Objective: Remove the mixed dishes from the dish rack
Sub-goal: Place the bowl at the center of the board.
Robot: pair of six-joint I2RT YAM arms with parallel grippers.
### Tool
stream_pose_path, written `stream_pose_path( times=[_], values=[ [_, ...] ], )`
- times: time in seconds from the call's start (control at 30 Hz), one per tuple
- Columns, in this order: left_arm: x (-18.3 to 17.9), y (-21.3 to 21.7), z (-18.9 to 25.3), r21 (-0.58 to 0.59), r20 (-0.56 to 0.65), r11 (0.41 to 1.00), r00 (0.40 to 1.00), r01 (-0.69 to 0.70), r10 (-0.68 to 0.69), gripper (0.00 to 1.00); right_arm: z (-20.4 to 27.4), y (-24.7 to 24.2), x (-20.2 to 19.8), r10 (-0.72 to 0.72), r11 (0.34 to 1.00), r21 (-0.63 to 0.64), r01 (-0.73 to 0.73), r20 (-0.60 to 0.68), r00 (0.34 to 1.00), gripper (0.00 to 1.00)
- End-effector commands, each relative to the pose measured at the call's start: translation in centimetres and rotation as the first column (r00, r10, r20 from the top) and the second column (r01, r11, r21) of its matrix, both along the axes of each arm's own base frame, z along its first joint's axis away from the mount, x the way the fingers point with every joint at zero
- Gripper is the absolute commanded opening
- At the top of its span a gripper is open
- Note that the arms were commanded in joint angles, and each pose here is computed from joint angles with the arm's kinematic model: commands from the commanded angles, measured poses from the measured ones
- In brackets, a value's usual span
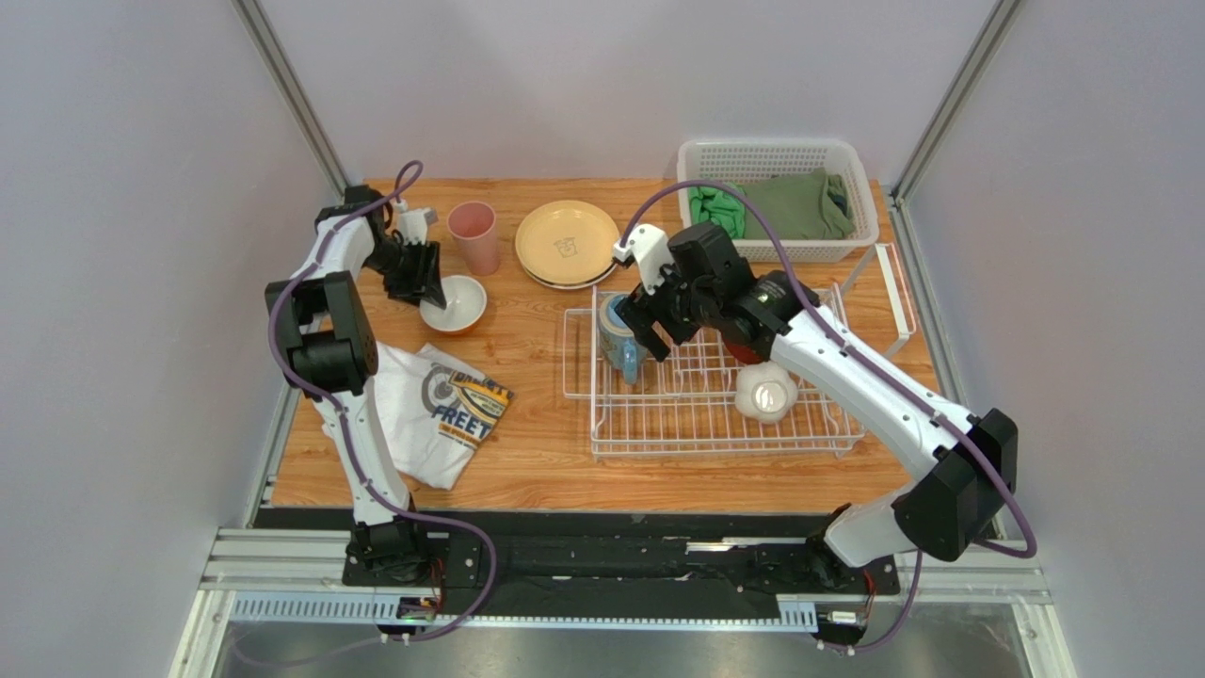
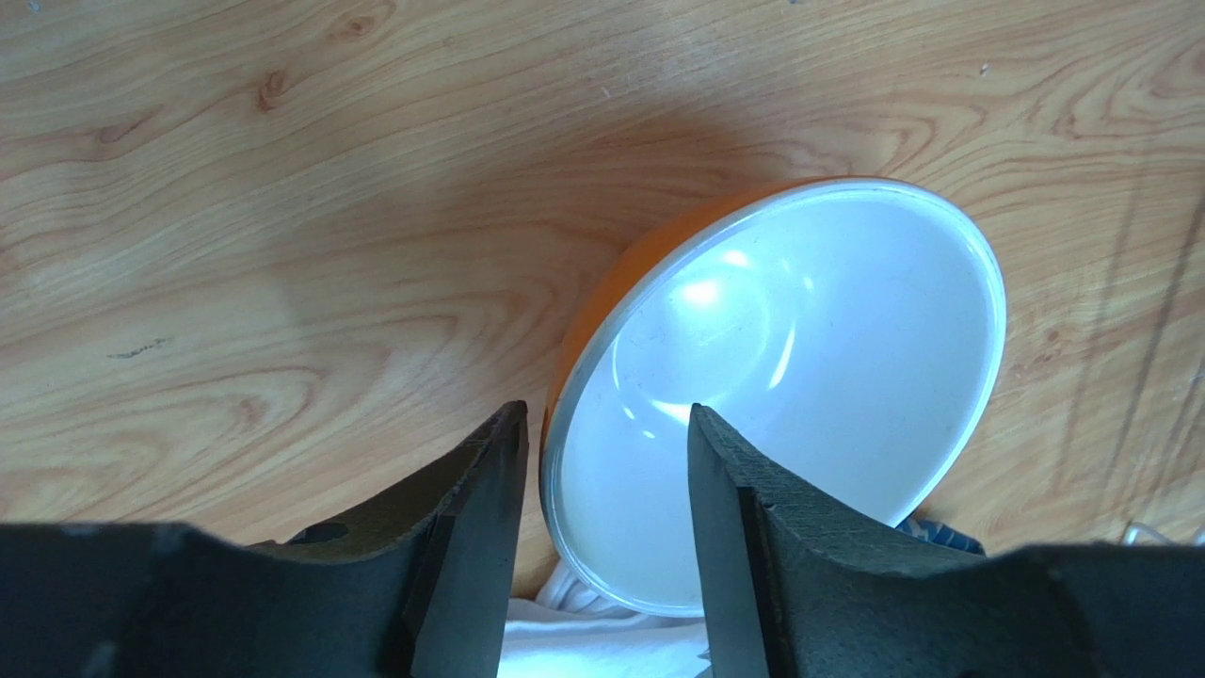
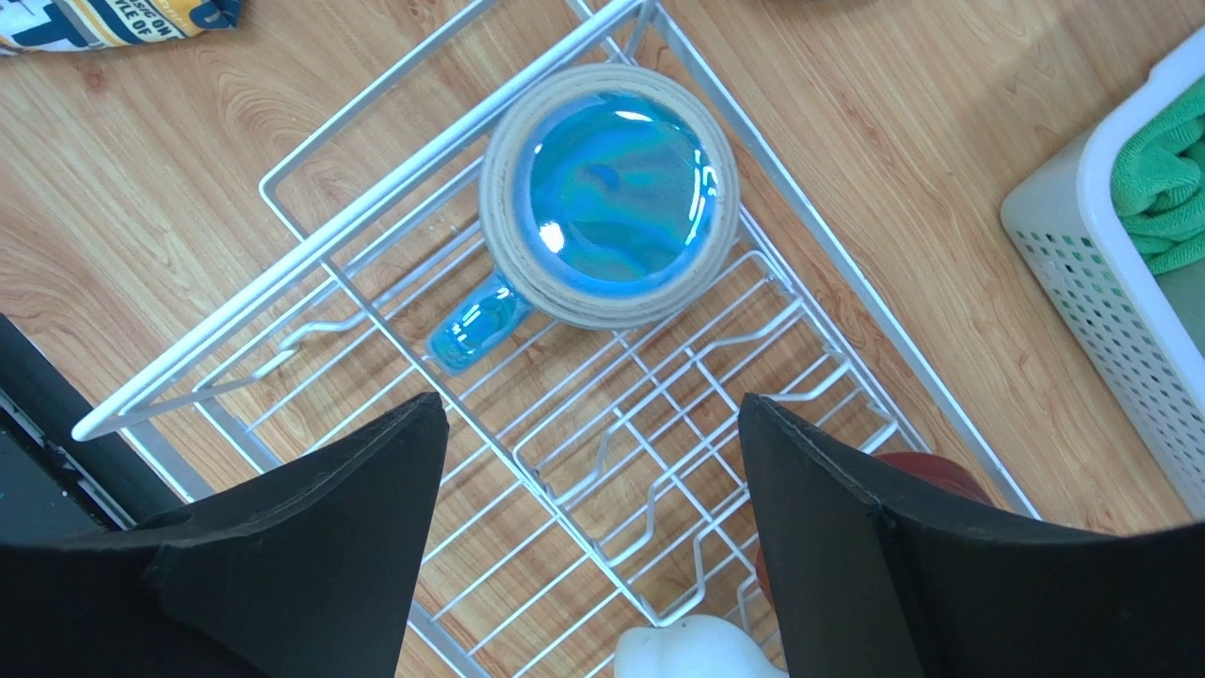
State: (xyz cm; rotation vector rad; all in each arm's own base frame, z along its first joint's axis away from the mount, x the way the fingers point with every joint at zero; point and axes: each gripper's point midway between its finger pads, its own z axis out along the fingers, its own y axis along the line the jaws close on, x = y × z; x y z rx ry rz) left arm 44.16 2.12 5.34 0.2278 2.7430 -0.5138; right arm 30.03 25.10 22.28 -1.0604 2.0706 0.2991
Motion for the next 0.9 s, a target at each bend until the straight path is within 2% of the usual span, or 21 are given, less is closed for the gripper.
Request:
stream_pose_path(
  times=[0.0,0.1,0.27,0.57,0.87],
  values=[
    [0.7,0.2,3.2,-0.006,0.078,1.000,0.997,-0.015,0.016,0.57,1.3,1.1,0.6,0.008,1.000,-0.017,-0.007,0.046,0.999,0.81],
    [0.9,0.4,4.1,0.007,0.102,1.000,0.995,-0.019,0.018,0.68,0.7,1.4,1.1,0.004,0.998,-0.059,-0.001,0.053,0.999,0.81],
    [1.0,0.8,5.9,0.042,0.149,0.999,0.989,-0.021,0.015,0.76,0.1,1.7,1.8,-0.005,0.996,-0.089,0.008,0.043,0.999,0.81],
    [0.5,1.6,9.0,0.107,0.237,0.994,0.972,-0.031,0.004,0.76,-1.7,1.8,0.3,-0.042,0.996,-0.087,0.038,-0.051,0.998,0.79],
    [-0.2,1.2,9.9,0.097,0.256,0.995,0.967,-0.030,0.004,0.77,-3.8,3.1,-1.9,-0.021,0.999,-0.038,0.014,-0.178,0.984,0.76]
  ],
)
